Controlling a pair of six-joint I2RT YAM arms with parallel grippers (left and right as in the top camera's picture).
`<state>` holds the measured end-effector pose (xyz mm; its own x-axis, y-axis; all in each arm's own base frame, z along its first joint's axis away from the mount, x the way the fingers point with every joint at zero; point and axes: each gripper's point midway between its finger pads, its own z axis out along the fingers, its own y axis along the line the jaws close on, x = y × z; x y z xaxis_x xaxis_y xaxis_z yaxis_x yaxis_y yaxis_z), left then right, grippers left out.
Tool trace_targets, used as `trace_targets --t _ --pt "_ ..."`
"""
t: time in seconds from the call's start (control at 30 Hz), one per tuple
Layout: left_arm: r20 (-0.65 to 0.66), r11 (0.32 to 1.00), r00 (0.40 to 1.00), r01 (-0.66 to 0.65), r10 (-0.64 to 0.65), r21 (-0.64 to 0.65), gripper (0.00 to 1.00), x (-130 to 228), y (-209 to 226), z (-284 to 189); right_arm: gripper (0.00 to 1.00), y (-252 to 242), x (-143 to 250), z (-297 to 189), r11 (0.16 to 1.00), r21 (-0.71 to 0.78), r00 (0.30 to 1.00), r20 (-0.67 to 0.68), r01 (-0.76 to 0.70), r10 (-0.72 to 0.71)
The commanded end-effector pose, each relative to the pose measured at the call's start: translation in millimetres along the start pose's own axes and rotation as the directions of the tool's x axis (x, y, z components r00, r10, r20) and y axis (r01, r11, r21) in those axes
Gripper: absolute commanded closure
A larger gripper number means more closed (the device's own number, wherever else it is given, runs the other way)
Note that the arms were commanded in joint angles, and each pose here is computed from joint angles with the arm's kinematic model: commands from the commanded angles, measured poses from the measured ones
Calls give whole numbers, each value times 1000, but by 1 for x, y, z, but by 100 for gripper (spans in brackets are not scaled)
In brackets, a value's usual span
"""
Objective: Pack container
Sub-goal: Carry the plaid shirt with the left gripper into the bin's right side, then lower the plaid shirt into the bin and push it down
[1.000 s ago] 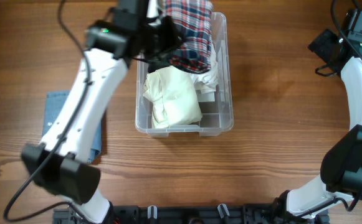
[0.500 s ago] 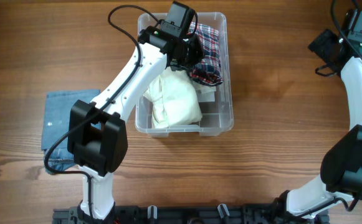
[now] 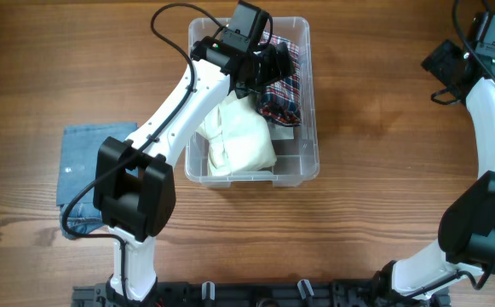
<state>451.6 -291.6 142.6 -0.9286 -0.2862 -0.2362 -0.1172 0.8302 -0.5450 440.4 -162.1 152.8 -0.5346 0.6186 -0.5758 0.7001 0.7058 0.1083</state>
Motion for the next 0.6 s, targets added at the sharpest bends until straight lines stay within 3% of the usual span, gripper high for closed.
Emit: trace_targets --t 0.0,0.13,0.2,0.23,0.3,0.33,0.37,0.57 --pt "45 994 993 -107 106 13 0 -8 -9 -18 0 0 3 5 1000 9 1000 -6 -11 11" --pt "148 973 962 -232 228 10 1 -20 -25 -62 0 0 3 5 1000 9 1000 -6 -11 11" --pt "198 964 945 -265 262 -11 9 -25 -29 -84 0 0 3 5 1000 9 1000 -6 -11 11" --pt "214 958 936 -285 281 -13 20 -27 -31 -90 0 0 3 5 1000 9 1000 -6 -11 11" --pt "222 958 933 -287 284 -21 62 -28 -31 -93 0 0 2 5 1000 8 1000 -6 -11 11" --pt "213 958 935 -285 283 -26 88 -27 -29 -88 0 0 2 5 1000 9 1000 -6 -11 11" --pt "197 959 939 -281 282 -34 96 -26 -25 -83 0 0 2 5 1000 8 1000 -6 -11 11" --pt "57 960 963 -257 264 -111 96 -5 6 -40 0 0 2 5 1000 9 1000 -6 -11 11"
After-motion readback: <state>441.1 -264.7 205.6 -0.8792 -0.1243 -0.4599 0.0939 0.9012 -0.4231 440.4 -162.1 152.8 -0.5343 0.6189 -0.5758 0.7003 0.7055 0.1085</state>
